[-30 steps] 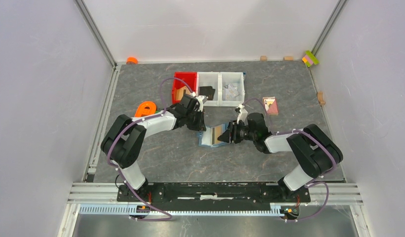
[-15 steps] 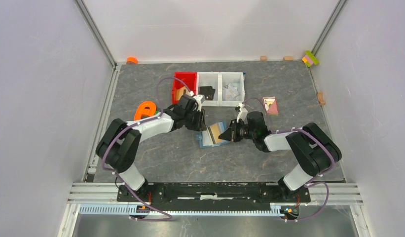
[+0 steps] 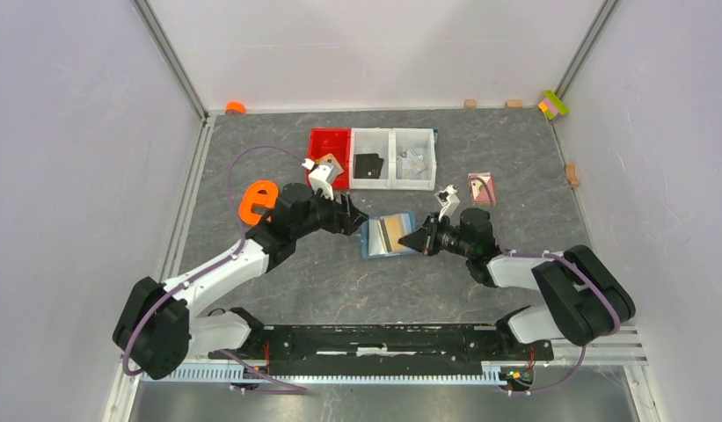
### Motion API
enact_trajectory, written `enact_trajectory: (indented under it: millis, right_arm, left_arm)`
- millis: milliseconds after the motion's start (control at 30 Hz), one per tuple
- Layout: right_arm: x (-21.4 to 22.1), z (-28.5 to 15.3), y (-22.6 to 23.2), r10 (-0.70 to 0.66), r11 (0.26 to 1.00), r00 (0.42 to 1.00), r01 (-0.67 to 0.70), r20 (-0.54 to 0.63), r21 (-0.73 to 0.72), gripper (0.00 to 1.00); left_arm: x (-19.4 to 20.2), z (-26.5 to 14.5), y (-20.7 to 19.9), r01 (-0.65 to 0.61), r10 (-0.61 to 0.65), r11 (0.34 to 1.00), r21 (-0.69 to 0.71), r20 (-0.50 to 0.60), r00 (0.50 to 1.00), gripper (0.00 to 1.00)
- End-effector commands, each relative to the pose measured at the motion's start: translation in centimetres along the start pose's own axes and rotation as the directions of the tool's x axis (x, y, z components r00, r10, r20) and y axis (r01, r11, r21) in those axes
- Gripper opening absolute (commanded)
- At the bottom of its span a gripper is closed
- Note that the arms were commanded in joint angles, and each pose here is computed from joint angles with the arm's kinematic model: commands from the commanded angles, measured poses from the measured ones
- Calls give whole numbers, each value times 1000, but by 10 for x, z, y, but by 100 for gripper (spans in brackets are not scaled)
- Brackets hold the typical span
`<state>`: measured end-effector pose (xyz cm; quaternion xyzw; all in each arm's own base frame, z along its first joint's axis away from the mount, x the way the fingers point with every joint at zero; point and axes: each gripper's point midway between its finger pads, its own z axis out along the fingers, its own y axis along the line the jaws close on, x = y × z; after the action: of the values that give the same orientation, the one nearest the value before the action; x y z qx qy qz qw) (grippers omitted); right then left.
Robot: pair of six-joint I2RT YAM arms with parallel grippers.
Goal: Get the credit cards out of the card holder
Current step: Remove the credit card from the card holder.
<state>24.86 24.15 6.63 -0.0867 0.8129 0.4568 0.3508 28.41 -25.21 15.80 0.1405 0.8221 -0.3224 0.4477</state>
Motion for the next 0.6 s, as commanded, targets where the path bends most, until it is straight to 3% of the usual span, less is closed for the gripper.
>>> enact_trajectory:
  millis: [0, 133, 233, 433, 567]
  right_arm:
    - [-35, -10, 24, -76, 994, 985, 88, 155, -69, 0]
    - [-43, -17, 29, -90, 992, 975, 107, 204, -73, 0]
    - [-45, -21, 31, -91, 991, 970, 110, 225, -74, 0]
    - [-47, -24, 28, -87, 993, 967, 104, 239, -63, 0]
    - [-51, -28, 31, -85, 991, 961, 109, 262, -77, 0]
  left_arm:
    - [-29, -11, -52, -40, 4, 964, 262, 137, 991, 67]
    - [-26, -12, -83, -52, 12, 914, 402, 102, 995, 41]
    - [-17, -6, -99, -69, 48, 891, 449, 59, 997, 30]
    - [-3, -2, -117, -150, 147, 880, 450, 41, 988, 25]
    - [8, 15, -104, -127, 152, 916, 381, -35, 988, 24]
